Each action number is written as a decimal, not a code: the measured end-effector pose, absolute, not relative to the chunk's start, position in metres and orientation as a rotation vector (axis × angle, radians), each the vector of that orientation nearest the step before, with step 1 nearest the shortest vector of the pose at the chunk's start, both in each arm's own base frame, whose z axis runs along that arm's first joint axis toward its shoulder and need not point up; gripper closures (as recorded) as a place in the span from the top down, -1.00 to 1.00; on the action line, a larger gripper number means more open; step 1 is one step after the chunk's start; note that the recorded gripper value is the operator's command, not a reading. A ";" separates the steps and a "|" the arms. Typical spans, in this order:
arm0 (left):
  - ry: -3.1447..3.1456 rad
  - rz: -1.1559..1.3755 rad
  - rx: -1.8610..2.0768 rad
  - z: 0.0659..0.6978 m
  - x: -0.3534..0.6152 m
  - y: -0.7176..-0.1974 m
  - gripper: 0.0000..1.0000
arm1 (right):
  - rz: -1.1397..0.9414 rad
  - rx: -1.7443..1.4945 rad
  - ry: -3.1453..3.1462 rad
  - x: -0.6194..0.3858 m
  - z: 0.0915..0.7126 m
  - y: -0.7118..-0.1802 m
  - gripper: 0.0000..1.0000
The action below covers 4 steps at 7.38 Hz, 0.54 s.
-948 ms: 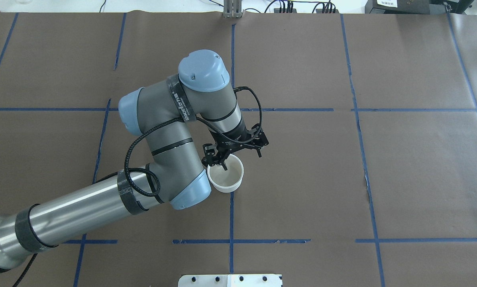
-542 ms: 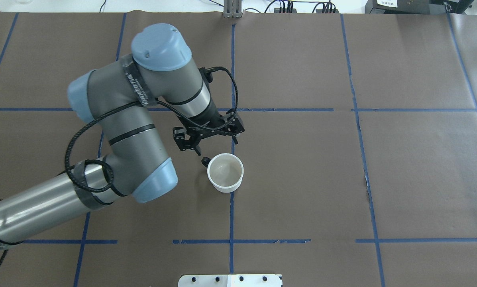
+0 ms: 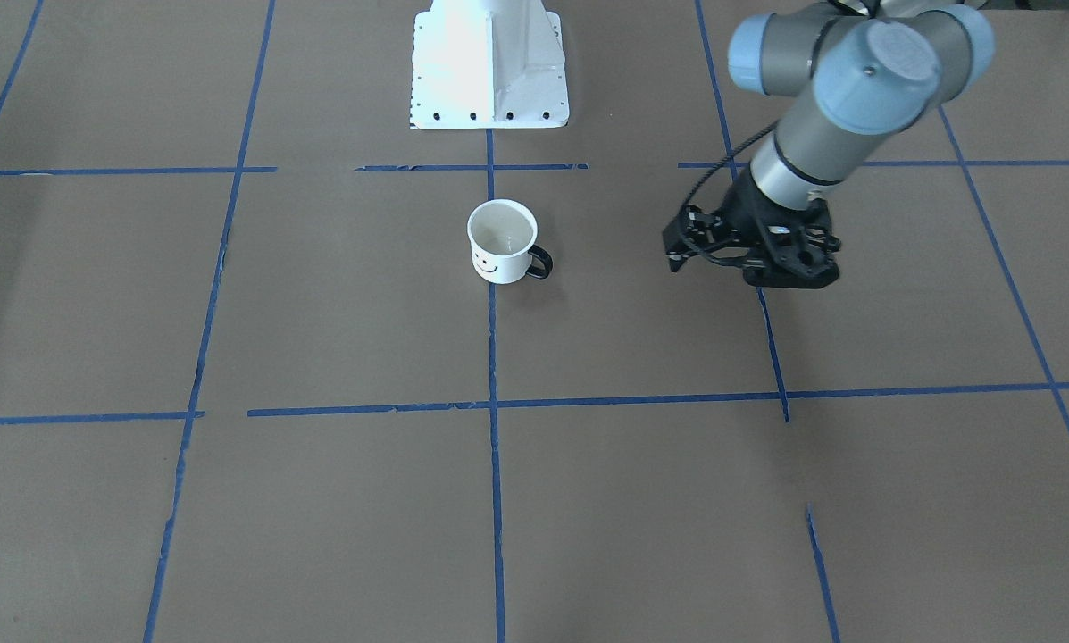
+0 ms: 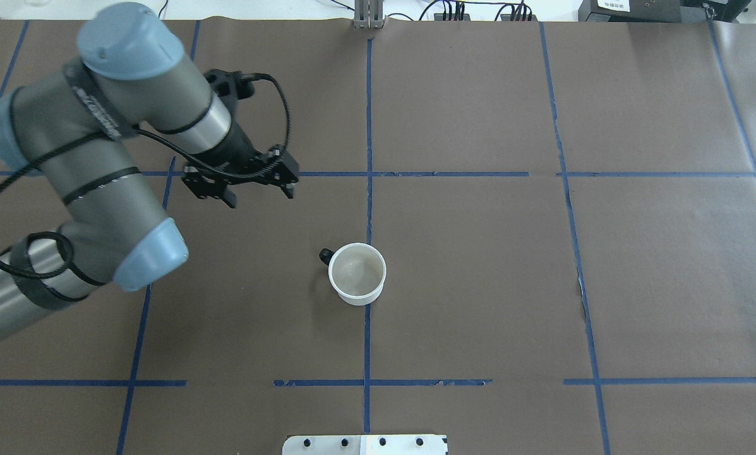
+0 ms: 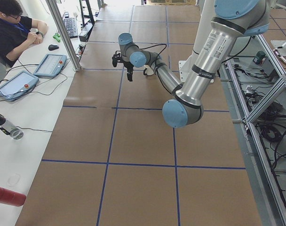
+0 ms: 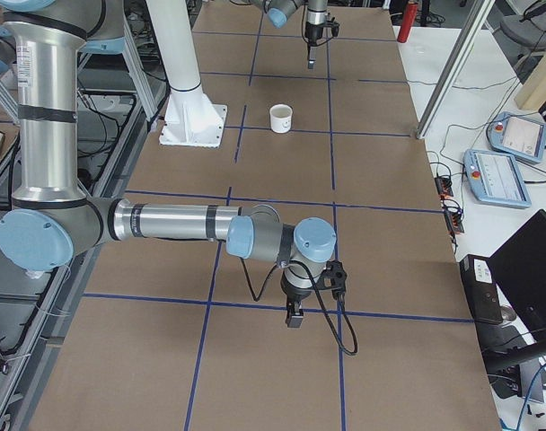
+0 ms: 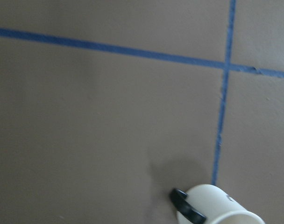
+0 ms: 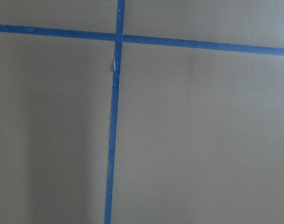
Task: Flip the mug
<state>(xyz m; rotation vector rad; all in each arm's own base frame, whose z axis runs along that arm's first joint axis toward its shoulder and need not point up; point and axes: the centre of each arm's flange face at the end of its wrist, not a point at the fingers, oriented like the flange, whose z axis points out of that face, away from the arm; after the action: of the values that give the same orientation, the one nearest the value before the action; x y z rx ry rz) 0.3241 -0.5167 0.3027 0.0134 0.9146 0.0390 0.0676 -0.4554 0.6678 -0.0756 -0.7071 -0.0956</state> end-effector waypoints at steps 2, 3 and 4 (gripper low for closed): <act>0.816 0.175 0.074 0.402 0.244 -0.523 1.00 | -0.096 -0.076 -0.707 0.068 0.668 -0.455 1.00; 0.774 0.226 0.101 0.446 0.192 -0.523 1.00 | -0.096 -0.076 -0.707 0.068 0.668 -0.455 1.00; 0.736 0.259 0.118 0.491 0.135 -0.518 1.00 | -0.096 -0.076 -0.707 0.068 0.668 -0.455 1.00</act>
<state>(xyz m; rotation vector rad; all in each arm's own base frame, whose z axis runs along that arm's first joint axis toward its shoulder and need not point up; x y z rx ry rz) 0.1350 -0.5180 0.4915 0.1175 0.7362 0.2590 0.0676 -0.4553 0.6679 -0.0758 -0.7071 -0.0955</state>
